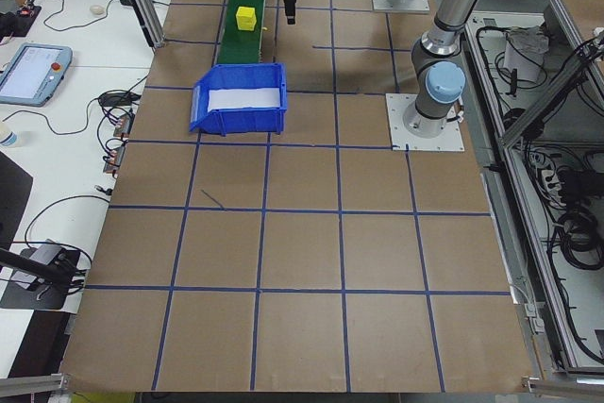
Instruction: Move block left to right into plate
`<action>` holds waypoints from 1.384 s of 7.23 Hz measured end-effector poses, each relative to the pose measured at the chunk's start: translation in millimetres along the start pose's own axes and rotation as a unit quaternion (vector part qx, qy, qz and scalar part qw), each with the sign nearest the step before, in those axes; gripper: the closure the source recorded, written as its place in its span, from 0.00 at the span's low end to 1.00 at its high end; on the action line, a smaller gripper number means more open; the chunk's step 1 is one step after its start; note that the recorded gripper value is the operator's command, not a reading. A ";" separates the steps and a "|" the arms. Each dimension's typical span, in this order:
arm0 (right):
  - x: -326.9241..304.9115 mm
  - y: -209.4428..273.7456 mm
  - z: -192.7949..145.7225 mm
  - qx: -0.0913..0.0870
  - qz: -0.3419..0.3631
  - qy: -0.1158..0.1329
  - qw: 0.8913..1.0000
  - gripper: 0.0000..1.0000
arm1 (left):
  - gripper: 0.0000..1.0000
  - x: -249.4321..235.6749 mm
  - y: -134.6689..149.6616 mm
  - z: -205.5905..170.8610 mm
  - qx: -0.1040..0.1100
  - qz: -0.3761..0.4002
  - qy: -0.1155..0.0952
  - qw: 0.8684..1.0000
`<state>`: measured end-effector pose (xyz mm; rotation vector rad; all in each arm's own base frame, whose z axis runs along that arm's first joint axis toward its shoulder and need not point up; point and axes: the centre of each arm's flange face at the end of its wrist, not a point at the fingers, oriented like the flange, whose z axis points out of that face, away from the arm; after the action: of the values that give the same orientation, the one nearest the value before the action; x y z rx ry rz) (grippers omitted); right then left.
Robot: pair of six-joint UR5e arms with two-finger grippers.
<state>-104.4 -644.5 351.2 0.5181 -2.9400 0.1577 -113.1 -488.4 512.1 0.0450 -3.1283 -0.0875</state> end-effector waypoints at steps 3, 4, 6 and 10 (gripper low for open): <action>171.2 158.6 36.7 -0.063 -0.072 0.003 0.995 0.57 | 0.00 -1.0 -0.3 -1.2 0.002 -0.001 0.000 1.000; 208.3 216.7 54.2 -0.078 -0.063 -0.013 0.995 0.58 | 0.00 -1.0 0.0 -1.7 0.002 -0.001 0.001 1.000; 251.3 328.2 84.4 -0.095 -0.030 -0.048 0.994 0.54 | 0.00 -1.3 0.3 -2.3 0.003 -0.002 0.000 1.000; 253.8 396.1 136.2 -0.099 0.002 -0.085 0.992 0.00 | 0.00 -1.3 0.2 -2.4 0.004 -0.002 0.000 1.000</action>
<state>-495.4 -375.9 229.4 0.5198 -3.0741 -0.1843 -111.8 -488.4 514.5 0.0499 -3.1280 -0.0751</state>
